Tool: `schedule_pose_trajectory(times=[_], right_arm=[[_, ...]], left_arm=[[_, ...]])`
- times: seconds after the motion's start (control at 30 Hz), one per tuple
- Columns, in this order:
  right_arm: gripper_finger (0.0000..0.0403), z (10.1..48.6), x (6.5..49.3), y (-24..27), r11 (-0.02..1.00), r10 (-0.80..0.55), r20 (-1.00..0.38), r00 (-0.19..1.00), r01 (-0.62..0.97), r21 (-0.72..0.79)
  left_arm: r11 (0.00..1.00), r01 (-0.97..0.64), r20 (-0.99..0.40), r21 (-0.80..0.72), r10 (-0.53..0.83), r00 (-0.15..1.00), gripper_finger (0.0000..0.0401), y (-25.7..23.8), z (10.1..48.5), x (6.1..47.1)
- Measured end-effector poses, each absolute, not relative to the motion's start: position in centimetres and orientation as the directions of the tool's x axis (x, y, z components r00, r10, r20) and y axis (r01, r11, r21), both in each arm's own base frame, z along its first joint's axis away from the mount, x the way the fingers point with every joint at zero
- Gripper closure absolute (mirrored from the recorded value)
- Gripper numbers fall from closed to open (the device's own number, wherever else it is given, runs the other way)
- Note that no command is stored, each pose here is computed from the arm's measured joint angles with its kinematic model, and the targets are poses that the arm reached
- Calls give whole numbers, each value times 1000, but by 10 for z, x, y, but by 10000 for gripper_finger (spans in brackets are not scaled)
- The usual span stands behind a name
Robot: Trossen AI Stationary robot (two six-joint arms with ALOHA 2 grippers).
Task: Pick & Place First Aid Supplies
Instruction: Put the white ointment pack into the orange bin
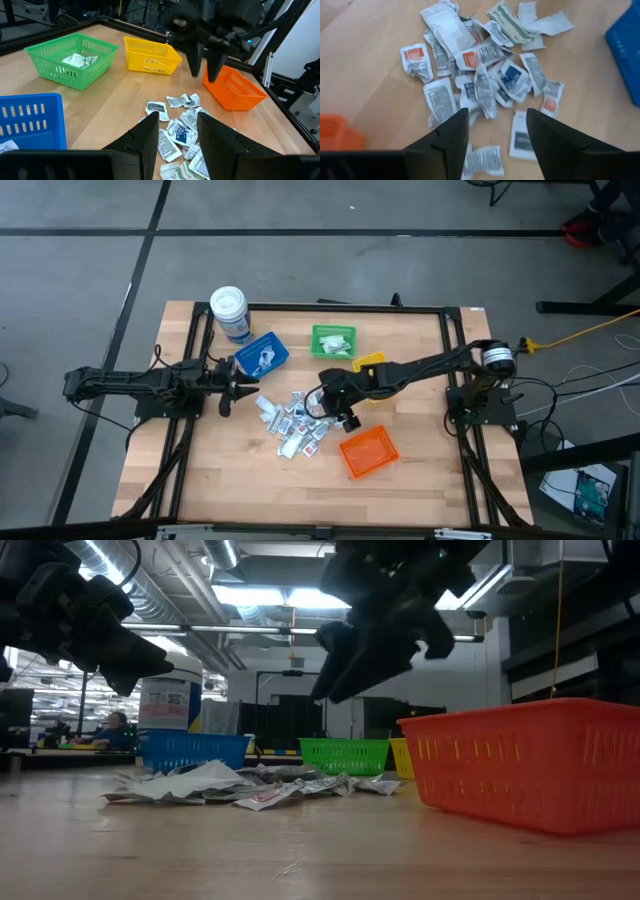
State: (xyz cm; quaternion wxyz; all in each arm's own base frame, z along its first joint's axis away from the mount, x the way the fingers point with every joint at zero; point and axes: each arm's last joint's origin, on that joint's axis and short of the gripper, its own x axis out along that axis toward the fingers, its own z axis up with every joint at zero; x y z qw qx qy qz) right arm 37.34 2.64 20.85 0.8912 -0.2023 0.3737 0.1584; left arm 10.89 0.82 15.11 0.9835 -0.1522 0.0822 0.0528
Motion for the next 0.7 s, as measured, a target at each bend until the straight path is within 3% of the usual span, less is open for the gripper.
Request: schedule_pose_trajectory(times=[0.4,0.7], right_arm=[[205,163,393,30,842,63,-754,654,-441,-312],[216,151,396,36,781,0,-766,642,-479,-401]], left_arm=[[948,-129,-178,-291,79,981,274,8,151,109],[948,-129,-178,-291,79,981,274,8,151,109]])
